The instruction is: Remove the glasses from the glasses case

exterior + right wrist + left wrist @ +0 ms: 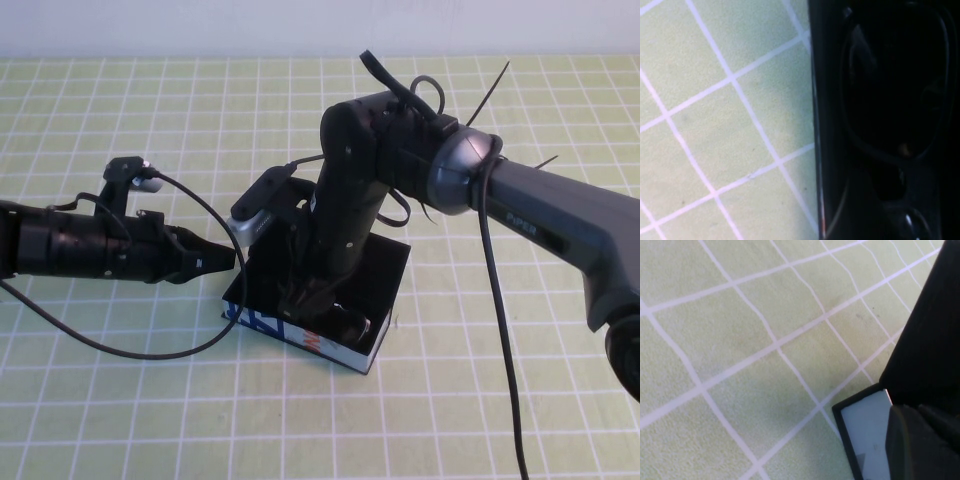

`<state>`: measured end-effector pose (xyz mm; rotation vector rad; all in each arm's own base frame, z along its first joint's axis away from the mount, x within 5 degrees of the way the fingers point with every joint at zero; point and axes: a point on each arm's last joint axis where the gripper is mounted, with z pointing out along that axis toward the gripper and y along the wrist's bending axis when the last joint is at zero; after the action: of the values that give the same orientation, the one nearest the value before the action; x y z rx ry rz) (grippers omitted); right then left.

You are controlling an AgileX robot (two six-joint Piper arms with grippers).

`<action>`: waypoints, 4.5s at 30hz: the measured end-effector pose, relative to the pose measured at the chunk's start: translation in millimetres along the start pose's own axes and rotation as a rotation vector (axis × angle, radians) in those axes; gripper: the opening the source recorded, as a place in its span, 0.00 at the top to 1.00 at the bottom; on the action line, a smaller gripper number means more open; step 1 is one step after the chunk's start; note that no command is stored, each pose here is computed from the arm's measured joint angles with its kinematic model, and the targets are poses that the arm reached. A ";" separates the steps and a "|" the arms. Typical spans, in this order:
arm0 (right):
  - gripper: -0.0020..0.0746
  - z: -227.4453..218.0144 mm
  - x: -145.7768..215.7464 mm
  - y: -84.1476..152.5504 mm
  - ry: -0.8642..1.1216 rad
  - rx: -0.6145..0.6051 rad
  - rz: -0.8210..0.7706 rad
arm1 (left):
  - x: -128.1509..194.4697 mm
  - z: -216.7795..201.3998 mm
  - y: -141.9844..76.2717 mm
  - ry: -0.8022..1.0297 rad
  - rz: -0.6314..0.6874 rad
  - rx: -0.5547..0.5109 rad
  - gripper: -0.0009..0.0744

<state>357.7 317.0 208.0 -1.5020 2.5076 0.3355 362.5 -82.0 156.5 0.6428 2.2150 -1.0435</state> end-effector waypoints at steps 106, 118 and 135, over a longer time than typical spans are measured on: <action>0.99 -228.4 277.9 97.5 -0.542 0.137 0.783 | -25.5 -177.2 -204.0 -0.444 0.357 -0.325 0.99; 0.99 -233.9 364.7 188.4 -0.979 0.327 0.611 | 86.7 -193.4 -235.1 -0.639 0.343 -0.444 0.99; 0.99 -162.6 360.8 123.5 -1.344 0.544 0.695 | 194.2 -178.6 -175.4 -0.873 0.184 -0.835 0.99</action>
<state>72.4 23.2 271.9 0.0090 1.6116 0.4709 58.3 -6.7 202.9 -0.0187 1.5353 -0.1510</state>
